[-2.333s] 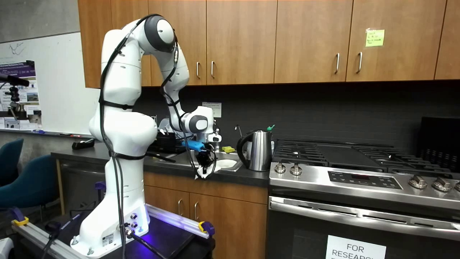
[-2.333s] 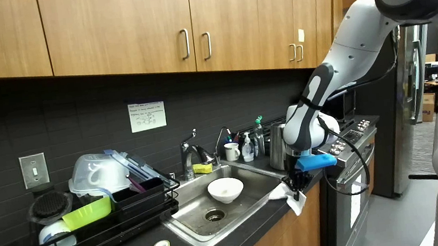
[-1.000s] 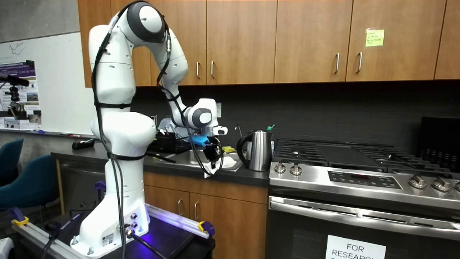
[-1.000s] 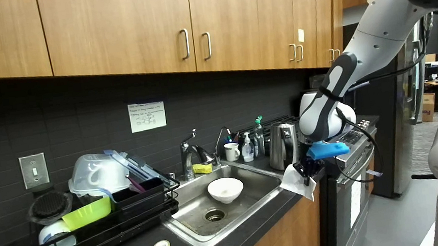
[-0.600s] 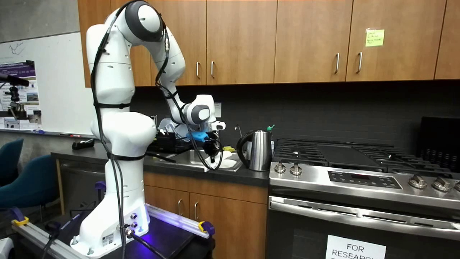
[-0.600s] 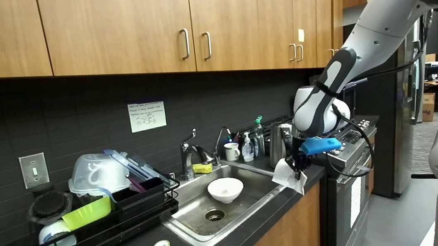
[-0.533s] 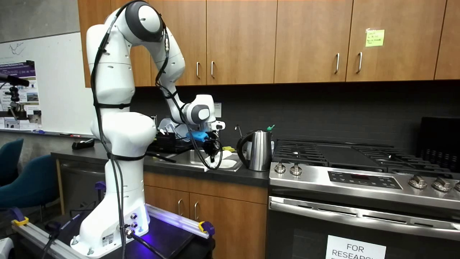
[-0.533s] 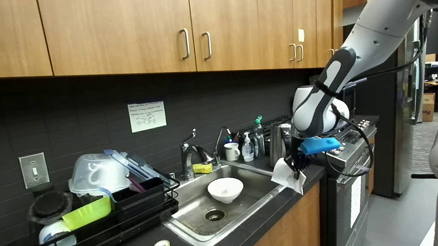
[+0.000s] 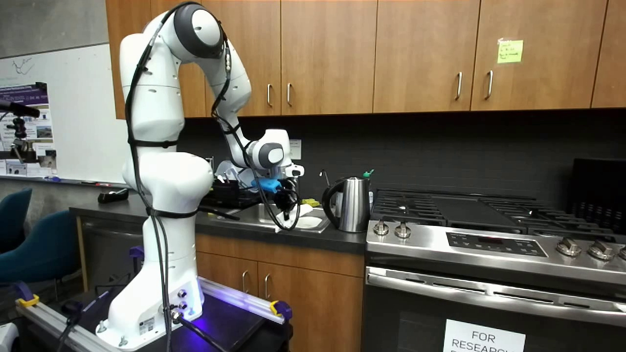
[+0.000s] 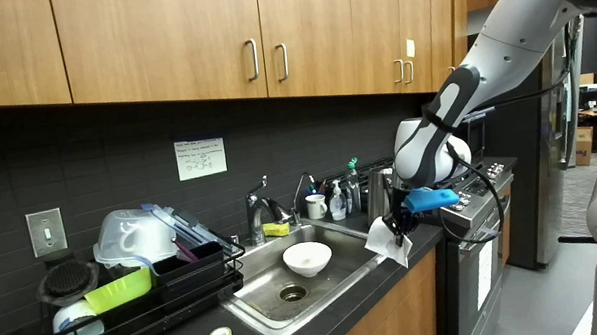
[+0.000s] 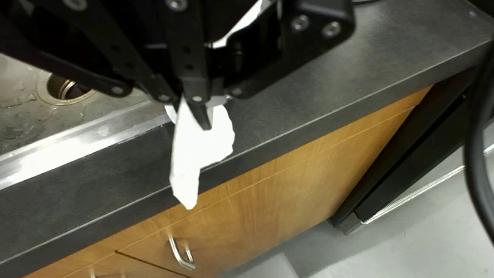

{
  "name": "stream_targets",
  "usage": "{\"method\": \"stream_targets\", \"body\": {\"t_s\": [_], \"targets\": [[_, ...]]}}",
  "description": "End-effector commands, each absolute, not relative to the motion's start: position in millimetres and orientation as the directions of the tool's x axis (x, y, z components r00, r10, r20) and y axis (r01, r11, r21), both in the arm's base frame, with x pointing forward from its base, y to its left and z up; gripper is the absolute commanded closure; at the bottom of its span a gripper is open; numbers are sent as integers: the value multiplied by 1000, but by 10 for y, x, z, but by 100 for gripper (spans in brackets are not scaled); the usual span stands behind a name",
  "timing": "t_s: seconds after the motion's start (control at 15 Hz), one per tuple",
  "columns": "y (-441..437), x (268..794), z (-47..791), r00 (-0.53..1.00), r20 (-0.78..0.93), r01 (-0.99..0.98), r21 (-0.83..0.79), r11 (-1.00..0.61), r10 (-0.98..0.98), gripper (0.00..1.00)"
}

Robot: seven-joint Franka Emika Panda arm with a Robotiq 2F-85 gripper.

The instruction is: Use the paper towel to clean the surface

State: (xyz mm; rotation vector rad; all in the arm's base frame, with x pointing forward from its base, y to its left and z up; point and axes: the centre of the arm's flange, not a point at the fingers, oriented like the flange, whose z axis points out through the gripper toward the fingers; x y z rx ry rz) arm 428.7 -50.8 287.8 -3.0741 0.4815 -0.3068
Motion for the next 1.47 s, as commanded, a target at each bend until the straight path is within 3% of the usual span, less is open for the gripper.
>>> {"method": "stream_targets", "body": {"t_s": [0.0, 1.4], "targets": [[-465, 4390, 2763, 934, 183, -300, -63, -952, -306, 100], [-313, 4639, 2389, 938, 112, -315, -112, -942, -327, 100]]}}
